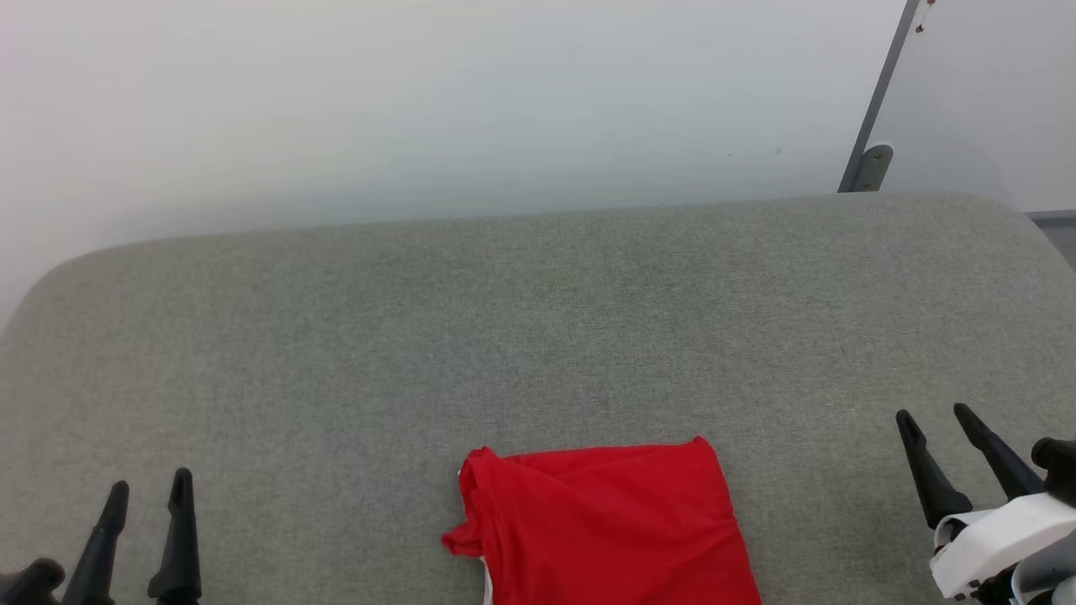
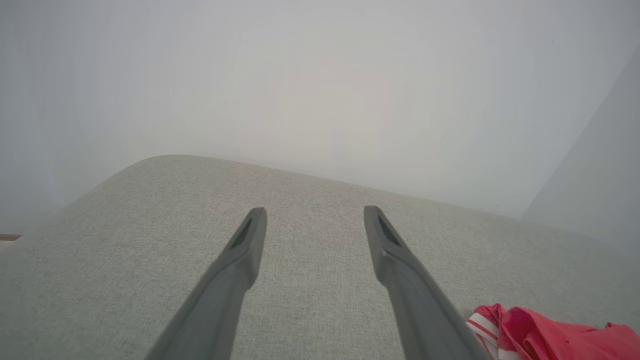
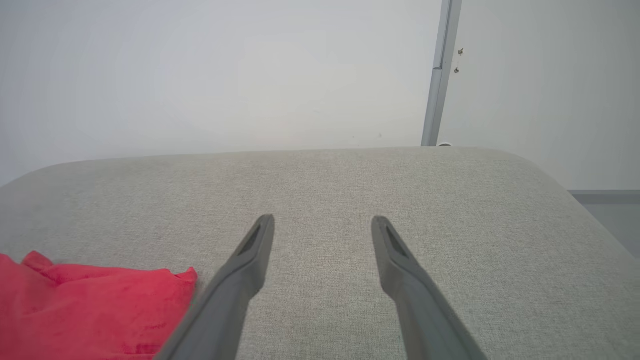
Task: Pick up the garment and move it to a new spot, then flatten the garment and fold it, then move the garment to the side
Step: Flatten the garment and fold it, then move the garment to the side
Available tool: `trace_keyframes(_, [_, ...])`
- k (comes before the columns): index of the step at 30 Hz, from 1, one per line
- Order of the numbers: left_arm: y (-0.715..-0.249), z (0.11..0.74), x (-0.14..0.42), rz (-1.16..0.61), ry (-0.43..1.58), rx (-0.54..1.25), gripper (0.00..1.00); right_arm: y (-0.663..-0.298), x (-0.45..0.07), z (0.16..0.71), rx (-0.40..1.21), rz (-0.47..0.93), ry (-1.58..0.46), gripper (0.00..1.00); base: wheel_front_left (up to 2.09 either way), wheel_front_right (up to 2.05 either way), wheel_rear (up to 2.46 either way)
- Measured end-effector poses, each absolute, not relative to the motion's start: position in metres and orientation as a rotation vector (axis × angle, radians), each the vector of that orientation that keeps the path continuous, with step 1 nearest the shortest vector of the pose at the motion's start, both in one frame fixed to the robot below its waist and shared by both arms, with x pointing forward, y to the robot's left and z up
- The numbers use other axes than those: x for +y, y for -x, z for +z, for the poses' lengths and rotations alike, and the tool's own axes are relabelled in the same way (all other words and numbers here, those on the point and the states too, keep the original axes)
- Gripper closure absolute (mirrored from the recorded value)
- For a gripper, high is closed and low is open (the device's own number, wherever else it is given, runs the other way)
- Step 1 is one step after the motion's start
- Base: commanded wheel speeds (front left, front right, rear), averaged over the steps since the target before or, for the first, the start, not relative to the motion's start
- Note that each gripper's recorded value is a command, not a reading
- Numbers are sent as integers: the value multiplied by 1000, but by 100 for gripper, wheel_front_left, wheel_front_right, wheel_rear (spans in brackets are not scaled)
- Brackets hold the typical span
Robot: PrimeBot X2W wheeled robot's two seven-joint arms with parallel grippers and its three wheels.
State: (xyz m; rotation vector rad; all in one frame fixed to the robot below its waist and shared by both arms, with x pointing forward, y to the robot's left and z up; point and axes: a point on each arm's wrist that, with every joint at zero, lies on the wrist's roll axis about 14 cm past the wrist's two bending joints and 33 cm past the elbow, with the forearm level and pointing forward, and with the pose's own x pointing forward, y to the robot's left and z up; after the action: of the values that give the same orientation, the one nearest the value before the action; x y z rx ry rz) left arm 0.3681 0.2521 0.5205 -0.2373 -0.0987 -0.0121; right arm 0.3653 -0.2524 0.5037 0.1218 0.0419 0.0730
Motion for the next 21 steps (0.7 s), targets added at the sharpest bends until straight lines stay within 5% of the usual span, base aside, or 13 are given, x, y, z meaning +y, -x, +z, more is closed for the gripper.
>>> trace_keyframes(21, [-361,521,263,13,239,-100,0,-366,-218,485,143,159,-148,0,0,0,0])
